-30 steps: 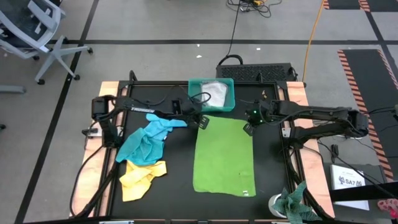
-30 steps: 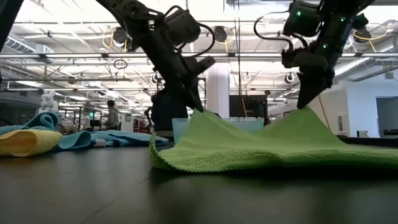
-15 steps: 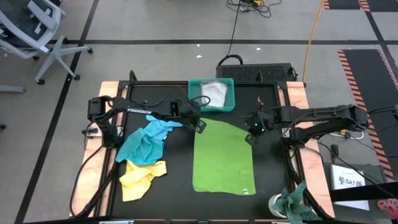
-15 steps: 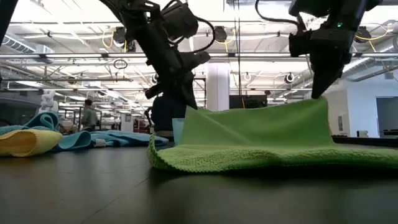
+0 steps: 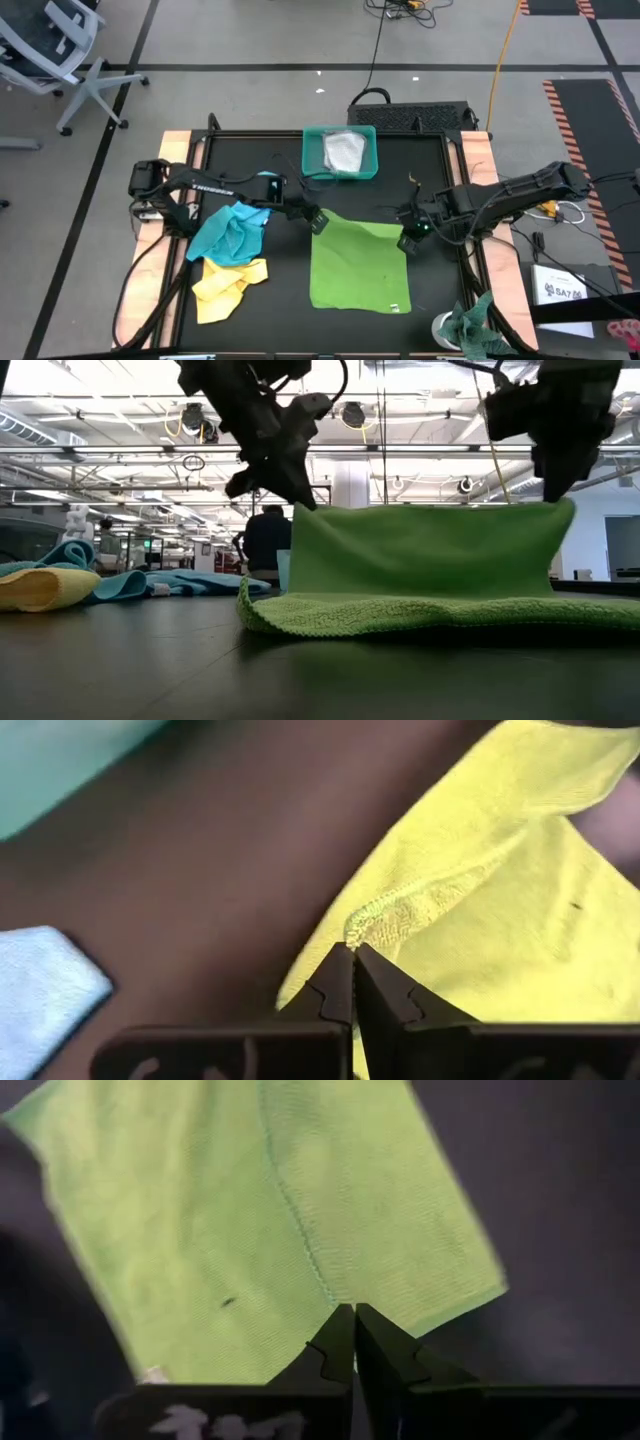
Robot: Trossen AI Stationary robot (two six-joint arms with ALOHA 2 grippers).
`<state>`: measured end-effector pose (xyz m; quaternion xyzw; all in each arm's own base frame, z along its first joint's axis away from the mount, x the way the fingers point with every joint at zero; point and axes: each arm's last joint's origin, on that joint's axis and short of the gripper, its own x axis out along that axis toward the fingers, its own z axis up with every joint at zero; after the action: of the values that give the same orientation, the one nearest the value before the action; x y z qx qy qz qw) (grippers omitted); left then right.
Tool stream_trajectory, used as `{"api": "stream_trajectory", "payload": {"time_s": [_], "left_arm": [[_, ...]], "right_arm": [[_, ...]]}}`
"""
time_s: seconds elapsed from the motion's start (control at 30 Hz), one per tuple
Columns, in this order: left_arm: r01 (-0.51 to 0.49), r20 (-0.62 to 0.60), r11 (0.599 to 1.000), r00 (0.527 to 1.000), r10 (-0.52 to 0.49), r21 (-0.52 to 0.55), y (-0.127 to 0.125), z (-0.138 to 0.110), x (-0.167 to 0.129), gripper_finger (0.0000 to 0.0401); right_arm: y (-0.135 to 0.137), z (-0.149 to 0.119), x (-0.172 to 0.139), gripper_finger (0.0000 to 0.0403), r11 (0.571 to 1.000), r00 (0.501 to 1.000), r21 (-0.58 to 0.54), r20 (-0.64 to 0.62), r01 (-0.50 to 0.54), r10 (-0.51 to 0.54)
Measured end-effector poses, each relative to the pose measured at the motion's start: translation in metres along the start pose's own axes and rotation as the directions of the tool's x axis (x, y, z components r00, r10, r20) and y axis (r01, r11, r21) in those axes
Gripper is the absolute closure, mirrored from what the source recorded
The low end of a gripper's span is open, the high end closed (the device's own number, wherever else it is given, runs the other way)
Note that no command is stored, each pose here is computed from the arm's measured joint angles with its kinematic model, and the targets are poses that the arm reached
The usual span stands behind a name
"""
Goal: Fold microfiber towels
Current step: Fold the green microfiber towel
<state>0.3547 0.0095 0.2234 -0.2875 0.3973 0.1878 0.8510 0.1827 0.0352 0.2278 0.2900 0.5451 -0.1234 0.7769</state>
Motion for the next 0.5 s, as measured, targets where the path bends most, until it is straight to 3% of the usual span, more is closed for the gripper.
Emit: {"api": "stream_trajectory", "payload": {"time_s": [0.3, 0.5], "left_arm": [[0.048, -0.046, 0.997, 0.998, -0.045, 0.060, -0.028, -0.025, 0.000, 0.0398], [0.077, -0.092, 0.991, 0.994, -0.068, 0.105, -0.045, -0.046, -0.005, 0.0398]], "right_arm": [[0.030, -0.017, 0.001, 0.0403, 0.987, 0.989, 0.075, -0.004, -0.144, 0.145], [0.053, -0.032, 0.014, 0.0403, 0.976, 0.982, 0.117, -0.025, -0.181, 0.185]]}}
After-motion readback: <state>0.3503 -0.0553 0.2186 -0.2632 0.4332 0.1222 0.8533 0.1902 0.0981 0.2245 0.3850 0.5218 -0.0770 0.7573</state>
